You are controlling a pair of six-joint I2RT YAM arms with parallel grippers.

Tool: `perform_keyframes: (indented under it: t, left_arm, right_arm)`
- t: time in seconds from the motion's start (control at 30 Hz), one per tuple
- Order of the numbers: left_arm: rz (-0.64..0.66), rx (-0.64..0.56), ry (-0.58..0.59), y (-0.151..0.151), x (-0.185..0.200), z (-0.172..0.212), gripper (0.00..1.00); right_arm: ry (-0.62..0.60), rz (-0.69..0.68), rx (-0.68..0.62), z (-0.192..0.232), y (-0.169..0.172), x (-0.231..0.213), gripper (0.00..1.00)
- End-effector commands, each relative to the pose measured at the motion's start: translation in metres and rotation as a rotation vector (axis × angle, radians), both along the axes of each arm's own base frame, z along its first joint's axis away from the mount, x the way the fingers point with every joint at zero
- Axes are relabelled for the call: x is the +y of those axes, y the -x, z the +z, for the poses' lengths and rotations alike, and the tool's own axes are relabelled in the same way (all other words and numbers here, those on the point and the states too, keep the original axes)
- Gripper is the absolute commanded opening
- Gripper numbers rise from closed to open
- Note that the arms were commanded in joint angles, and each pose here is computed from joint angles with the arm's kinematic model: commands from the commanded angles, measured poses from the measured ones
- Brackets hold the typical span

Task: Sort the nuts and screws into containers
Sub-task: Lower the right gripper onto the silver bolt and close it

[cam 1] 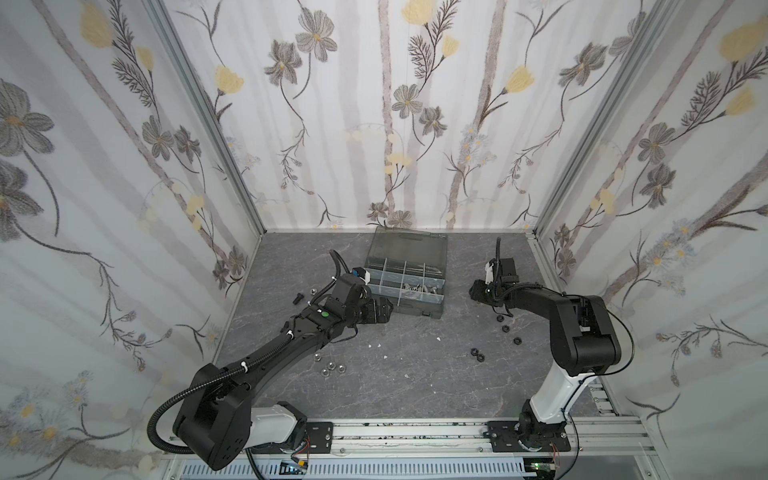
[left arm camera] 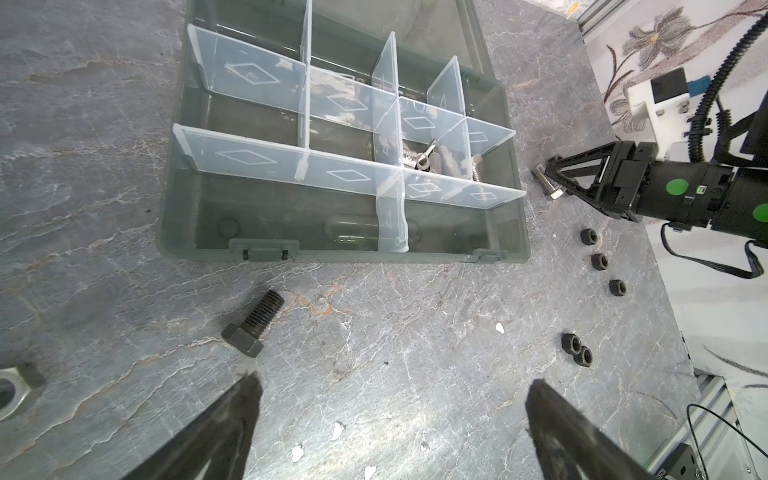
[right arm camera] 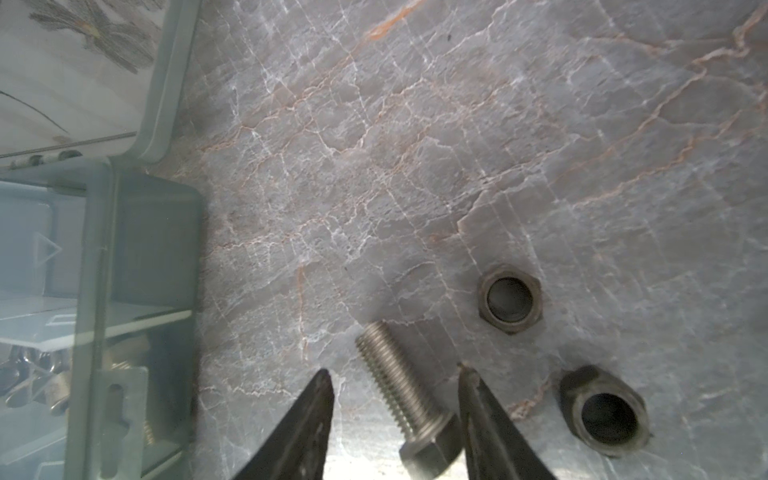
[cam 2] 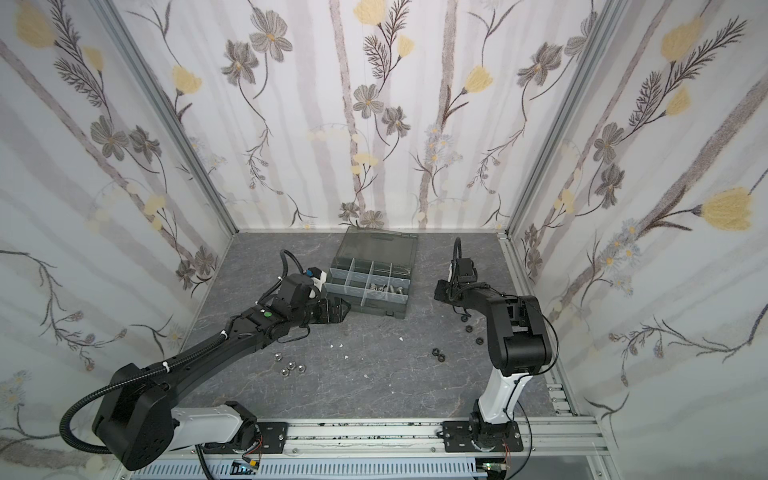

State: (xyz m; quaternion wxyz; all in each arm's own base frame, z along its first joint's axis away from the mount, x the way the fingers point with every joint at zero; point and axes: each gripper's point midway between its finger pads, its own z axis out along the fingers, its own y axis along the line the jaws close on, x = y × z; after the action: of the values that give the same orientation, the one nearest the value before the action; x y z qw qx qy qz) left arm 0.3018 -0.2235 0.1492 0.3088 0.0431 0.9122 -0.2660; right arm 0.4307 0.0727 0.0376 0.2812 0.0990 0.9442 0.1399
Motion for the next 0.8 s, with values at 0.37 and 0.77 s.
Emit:
perform_keyframes:
  t: [0.37, 0.77]
  left_arm:
    - [0.025, -0.034, 0.0, 0.009, 0.012, 0.002, 1.0]
    - [0.029, -0.036, -0.004, 0.01, 0.014, 0.0, 1.0]
  right_arm:
    - [0.106, 0.04, 0.033, -0.01, 0.007, 0.018, 0.45]
    - [0.173, 0.041, 0.054, -0.016, -0.003, 0.023, 0.35]
